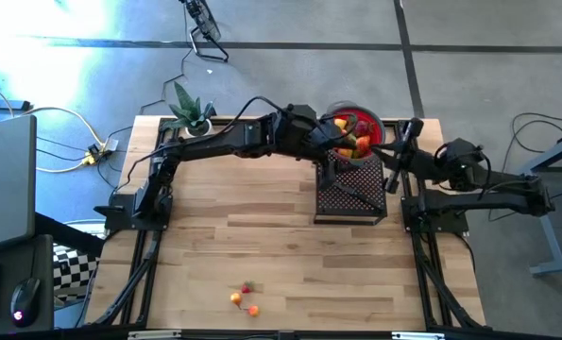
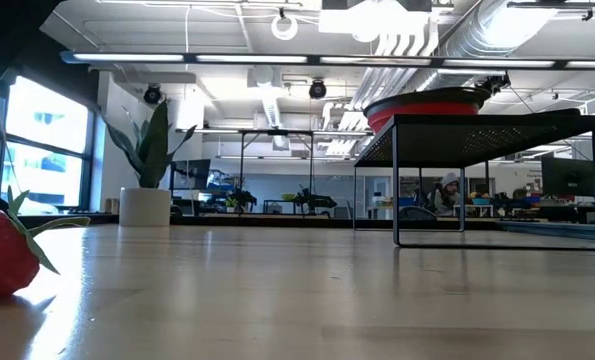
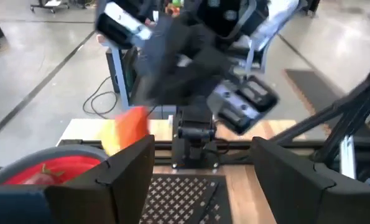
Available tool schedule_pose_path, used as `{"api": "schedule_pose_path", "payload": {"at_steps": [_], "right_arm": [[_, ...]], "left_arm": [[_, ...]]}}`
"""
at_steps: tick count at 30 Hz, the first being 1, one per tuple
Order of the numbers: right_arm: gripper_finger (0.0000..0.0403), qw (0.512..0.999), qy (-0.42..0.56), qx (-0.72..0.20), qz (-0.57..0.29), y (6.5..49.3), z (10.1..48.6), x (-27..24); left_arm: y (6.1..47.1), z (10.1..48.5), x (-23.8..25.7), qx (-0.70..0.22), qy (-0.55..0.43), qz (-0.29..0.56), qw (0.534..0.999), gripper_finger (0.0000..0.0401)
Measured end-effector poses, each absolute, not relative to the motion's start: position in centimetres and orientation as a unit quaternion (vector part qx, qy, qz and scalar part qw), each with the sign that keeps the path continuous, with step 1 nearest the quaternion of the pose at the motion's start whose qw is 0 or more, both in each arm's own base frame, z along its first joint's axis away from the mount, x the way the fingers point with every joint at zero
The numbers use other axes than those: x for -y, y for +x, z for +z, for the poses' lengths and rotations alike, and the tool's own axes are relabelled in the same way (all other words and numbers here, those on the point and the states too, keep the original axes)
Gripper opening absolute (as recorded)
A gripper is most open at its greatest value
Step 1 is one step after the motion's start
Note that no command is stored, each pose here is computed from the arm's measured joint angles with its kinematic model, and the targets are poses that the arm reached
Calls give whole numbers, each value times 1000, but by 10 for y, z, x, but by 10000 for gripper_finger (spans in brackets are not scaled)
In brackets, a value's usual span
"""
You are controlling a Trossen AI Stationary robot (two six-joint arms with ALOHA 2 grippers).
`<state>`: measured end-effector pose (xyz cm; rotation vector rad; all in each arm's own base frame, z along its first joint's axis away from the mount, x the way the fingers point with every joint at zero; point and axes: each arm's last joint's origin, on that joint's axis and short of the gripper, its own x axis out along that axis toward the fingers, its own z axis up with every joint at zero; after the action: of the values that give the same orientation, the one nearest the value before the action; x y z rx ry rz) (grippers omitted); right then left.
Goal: Pick & Place Fruit
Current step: Put the pear into the strainer bowl on the shelf
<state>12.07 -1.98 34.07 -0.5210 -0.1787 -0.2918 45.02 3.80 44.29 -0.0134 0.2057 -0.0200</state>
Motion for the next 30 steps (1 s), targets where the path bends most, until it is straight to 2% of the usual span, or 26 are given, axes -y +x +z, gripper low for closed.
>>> {"api": "schedule_pose_path", "payload": {"at_steps": [4, 9, 15, 23, 30], "right_arm": [[3, 945, -245, 42, -210, 121, 335, 24], [3, 938, -217, -9, -269, 120, 327, 28], [3, 915, -195, -65, -346, 117, 319, 33], [3, 889, -142, -121, -419, 119, 305, 37], [3, 882, -121, -149, -430, 128, 296, 41]], "left_arm": [[450, 443, -37, -103, 39, -13, 994, 262], [449, 438, -41, -131, 47, 30, 990, 262], [449, 437, -41, -134, 57, 39, 989, 262], [449, 438, -41, -132, 57, 40, 989, 262], [449, 438, -41, -132, 57, 39, 989, 262]]}}
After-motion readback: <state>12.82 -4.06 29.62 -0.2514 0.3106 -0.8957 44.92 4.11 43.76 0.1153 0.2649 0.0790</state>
